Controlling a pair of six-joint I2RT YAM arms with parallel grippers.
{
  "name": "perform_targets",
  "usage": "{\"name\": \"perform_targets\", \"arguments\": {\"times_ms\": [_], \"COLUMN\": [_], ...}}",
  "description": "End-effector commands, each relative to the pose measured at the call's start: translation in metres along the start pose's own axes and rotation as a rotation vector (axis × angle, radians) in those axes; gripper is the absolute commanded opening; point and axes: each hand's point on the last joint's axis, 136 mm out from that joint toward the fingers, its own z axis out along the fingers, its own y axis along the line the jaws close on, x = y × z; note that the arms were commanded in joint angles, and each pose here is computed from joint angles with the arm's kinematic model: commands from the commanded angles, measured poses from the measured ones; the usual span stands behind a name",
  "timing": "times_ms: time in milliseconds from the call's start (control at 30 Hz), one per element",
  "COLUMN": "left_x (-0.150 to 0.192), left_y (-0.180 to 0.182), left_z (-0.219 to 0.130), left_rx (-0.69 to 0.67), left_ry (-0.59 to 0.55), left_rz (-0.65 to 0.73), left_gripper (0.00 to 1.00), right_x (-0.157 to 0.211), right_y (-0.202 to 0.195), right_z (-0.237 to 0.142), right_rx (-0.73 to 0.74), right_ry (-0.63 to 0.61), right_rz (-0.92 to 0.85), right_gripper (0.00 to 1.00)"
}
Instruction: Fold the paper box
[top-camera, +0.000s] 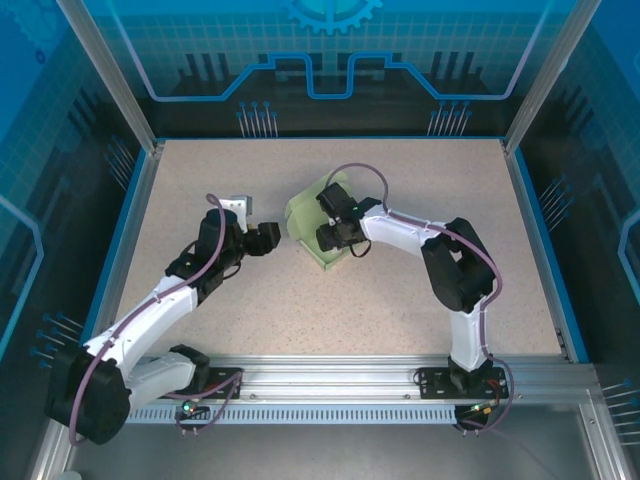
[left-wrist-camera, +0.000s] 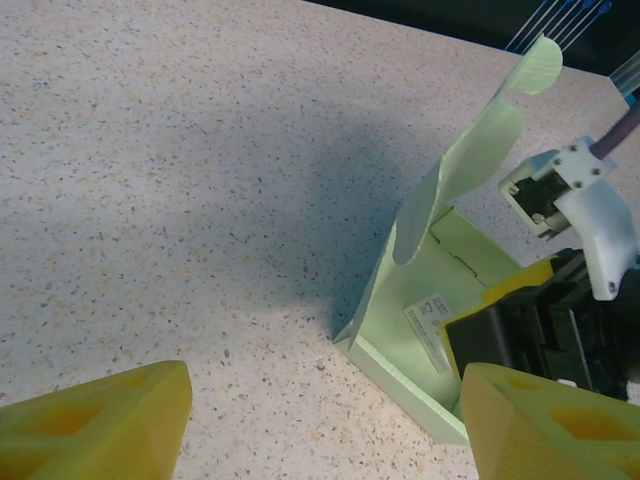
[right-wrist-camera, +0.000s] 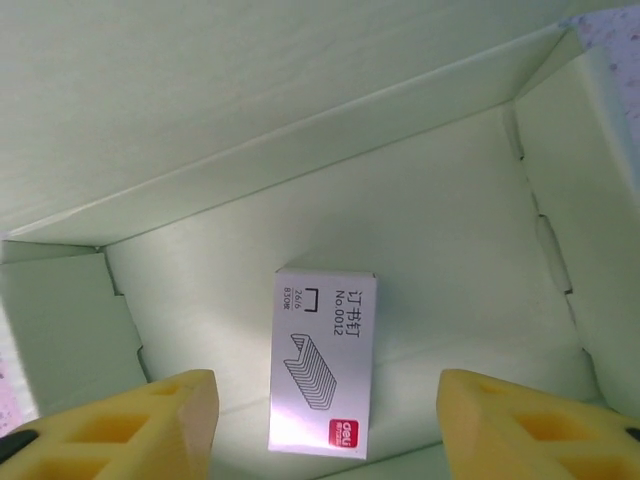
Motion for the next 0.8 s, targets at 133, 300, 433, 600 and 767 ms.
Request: {"name": "perform_targets", "arguments": {"times_ms": [133,300,433,600,767], "left_x": [-0.024,-0.043,-0.055,-0.067,-0.061], "left_y": [-0.008,-0.027,-0.037,-0.048,-0.051], "left_z": [-0.009,-0.004,0.004,0.012,0.014], "left_rx": [0.053,0.152,0.195,0.202,0.219], "left_ry": [-0.095,-0.093,-0.056,-0.002,0.030], "left_rz": [-0.050,-0.056,-0.041,0.017,0.004], "left_gripper": [0.77,0.82,0.83,0.82,0.81], "right_x": [-0.018,0.010,0.027,0.031,0.004], "right_y": [-0.011,-0.026,-0.044,-0.047,-0.058], "right_z": [-0.077,-0.081,-0.078,-0.075,-0.083], "right_rx": [-0.090,-0.089,-0.095,-0.110,-0.174], "right_ry": [-0.202,-0.169,-0.138,-0.133,-0.229], "right_rz": [-0.087,-0.097,-0.050,-0.051,-0.024], "right_gripper": [0.65,0.66,0.66,0.66,0.67]}}
